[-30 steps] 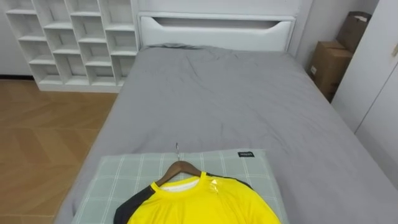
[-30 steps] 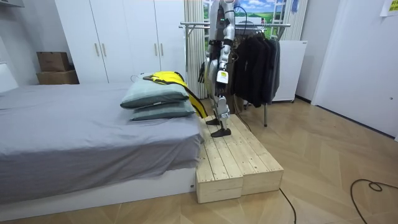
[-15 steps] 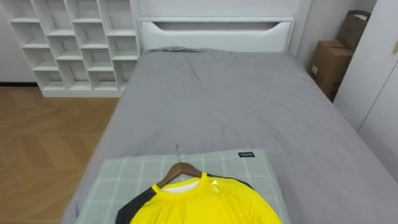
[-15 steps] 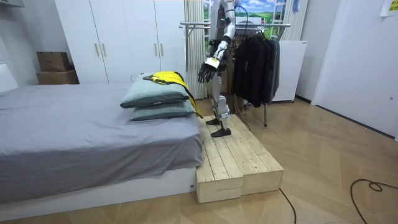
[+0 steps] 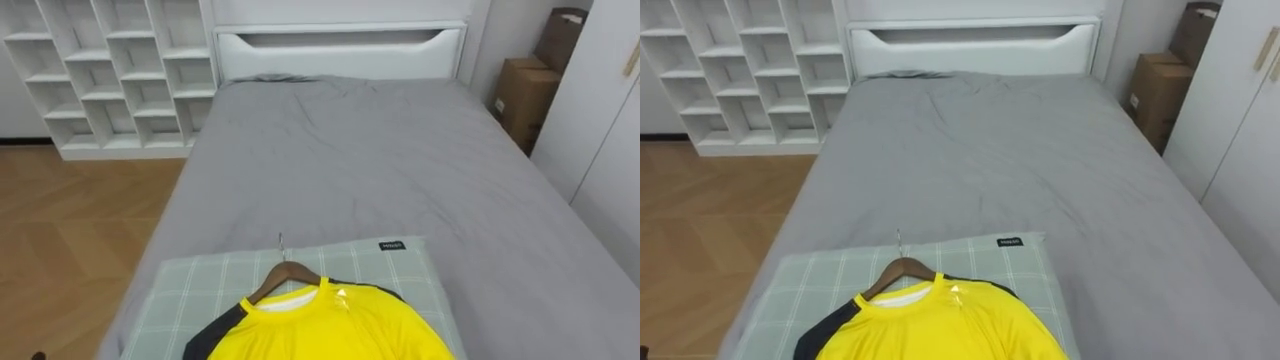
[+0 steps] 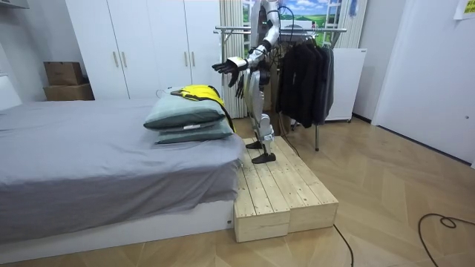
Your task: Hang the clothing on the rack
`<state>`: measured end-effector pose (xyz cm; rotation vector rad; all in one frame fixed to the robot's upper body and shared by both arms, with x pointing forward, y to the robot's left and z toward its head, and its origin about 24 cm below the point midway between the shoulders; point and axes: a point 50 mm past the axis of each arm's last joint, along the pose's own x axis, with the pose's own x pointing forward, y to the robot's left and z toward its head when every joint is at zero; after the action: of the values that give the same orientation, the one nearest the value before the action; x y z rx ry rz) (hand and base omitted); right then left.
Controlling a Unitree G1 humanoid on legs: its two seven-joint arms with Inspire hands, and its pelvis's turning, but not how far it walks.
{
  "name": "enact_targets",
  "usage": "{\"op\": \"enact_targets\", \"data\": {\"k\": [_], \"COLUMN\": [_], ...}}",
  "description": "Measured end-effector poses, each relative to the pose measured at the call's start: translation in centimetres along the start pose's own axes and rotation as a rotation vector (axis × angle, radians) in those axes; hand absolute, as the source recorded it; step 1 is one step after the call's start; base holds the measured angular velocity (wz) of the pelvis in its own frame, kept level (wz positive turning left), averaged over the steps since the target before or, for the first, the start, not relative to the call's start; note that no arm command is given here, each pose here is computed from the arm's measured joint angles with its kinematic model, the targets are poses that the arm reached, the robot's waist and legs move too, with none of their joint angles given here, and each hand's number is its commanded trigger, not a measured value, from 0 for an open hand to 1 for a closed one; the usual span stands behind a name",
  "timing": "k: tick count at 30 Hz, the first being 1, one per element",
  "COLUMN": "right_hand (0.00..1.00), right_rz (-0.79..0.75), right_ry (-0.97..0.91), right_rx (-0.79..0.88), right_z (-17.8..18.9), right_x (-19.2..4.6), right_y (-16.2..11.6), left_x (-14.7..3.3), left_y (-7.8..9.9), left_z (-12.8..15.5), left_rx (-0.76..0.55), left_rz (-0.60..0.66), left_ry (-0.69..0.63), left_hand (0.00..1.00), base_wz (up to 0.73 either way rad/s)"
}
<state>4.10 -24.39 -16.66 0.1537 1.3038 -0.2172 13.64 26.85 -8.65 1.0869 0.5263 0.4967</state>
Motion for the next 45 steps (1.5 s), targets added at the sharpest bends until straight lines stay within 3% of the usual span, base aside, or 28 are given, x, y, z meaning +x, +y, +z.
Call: {"op": "enact_targets", "data": {"k": [7,14,28,38,45], "right_hand": [0.00,0.00,0.00,0.00,0.00], "right_rz": [-0.003,0.007,-0.035,-0.091,-0.125], "right_ry": [-0.005,-0.018,-0.006,0.038,0.048], "right_rx": [-0.010,0.000,0.058,-0.041,-0.065], "right_z": [0.3,0.4,0.0,-0.2,0.0], "right_x": [0.0,0.0,-0.2,-0.4,-0.5], "right_y": [-0.3,-0.2,-1.1,-2.1,-2.4], "left_x": [0.9,2.0,3.2,3.9,4.7], "left_y": [0.8,1.4,2.1,1.2,1.5], "left_z": [3.2,5.1,5.3,5.6,6.5], "left_rx": [-0.035,-0.066,-0.037,-0.018,-0.016], "left_rz": [0.045,0.080,0.065,0.006,0.005], "left_ry": [-0.133,-0.184,-0.200,-0.161,-0.165], "left_hand": [0.00,0.00,0.00,0.00,0.00], "base_wz": [-0.01,0.00,-0.06,-0.05,-0.01]}}
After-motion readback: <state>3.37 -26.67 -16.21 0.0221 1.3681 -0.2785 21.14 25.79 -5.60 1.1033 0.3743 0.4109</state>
